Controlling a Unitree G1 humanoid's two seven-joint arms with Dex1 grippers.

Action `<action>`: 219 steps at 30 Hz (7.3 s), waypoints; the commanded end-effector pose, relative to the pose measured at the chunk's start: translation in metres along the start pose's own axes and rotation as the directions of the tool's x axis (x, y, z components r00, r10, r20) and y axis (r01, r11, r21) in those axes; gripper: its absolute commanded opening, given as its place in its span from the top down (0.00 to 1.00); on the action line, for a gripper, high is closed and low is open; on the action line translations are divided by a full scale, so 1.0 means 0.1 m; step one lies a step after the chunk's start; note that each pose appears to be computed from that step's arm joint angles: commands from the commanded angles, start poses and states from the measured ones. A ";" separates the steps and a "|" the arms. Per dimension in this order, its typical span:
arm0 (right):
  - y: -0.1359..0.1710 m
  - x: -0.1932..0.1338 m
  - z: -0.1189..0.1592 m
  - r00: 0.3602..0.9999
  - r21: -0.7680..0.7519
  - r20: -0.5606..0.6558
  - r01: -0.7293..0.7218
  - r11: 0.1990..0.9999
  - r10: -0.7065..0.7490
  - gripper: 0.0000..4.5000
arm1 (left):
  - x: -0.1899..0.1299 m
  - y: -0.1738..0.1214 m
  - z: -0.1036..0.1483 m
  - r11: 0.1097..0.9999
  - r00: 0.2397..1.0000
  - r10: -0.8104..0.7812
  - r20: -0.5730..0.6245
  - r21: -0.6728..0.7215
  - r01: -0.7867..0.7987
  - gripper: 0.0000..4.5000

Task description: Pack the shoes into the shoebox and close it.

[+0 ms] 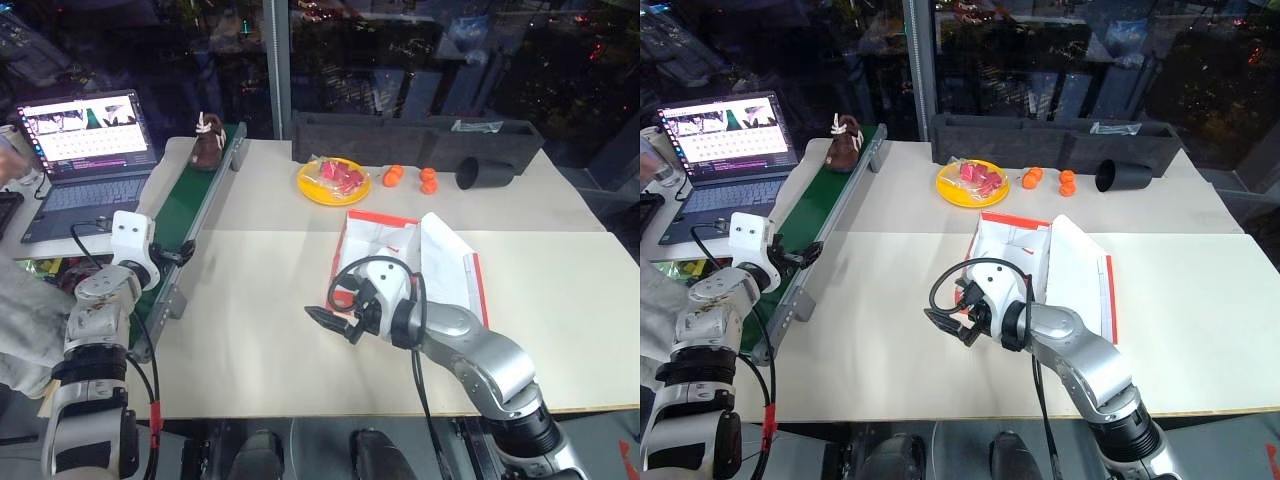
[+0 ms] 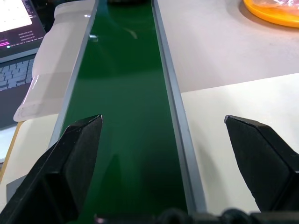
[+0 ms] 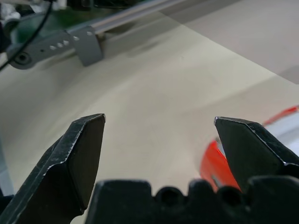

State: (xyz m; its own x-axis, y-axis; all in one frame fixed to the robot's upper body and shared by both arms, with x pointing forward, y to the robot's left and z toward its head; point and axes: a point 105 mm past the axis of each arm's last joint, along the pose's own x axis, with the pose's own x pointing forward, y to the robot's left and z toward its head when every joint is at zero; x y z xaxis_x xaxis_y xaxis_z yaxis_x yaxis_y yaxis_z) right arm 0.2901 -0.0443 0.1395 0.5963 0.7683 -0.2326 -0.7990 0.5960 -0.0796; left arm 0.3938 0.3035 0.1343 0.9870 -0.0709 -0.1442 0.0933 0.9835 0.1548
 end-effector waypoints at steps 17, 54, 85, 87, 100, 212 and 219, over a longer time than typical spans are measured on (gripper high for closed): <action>-0.08 -0.04 -0.04 0.999 -0.017 -0.015 0.035 0.999 -0.035 0.02 | 0.04 0.28 0.82 0.990 0.974 0.133 0.184 0.026 -0.140 0.00; -0.15 -0.08 0.07 0.996 0.015 0.035 0.084 0.996 -0.084 0.00 | 0.12 0.08 0.36 0.996 0.968 0.086 -0.236 -0.009 -0.091 0.68; -0.95 -0.22 0.95 0.802 0.714 0.317 0.149 0.684 -0.506 0.00 | -0.34 -2.22 1.35 0.632 0.659 -0.673 0.335 -0.202 0.748 0.96; -0.91 -0.22 0.97 0.811 0.713 0.327 0.125 0.690 -0.485 0.00 | -0.34 -2.30 1.31 0.620 0.651 -0.688 0.322 -0.205 0.757 0.96; -0.74 -0.14 0.94 0.855 0.716 0.324 0.058 0.696 -0.405 0.00 | -0.35 -2.50 1.25 0.592 0.615 -0.728 0.303 -0.175 0.787 0.96; 0.16 -0.24 0.30 0.981 -0.189 0.077 -0.161 0.969 0.178 0.19 | 0.23 -0.40 0.42 0.998 0.993 0.066 0.097 -0.019 -0.064 0.43; 0.07 -0.22 0.26 0.990 -0.161 0.067 -0.110 0.981 0.122 0.19 | 0.25 -0.47 0.39 0.999 0.995 0.046 0.087 -0.012 -0.045 0.43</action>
State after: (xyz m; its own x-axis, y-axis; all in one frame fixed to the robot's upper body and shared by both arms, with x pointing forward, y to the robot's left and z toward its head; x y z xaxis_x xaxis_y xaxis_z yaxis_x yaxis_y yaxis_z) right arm 0.2707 -0.0470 0.1585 0.4685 0.8573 -0.2134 -0.8813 0.4368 -0.1802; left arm 0.4181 0.2505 0.1512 0.9954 -0.0296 -0.0916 0.0413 0.9907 0.1294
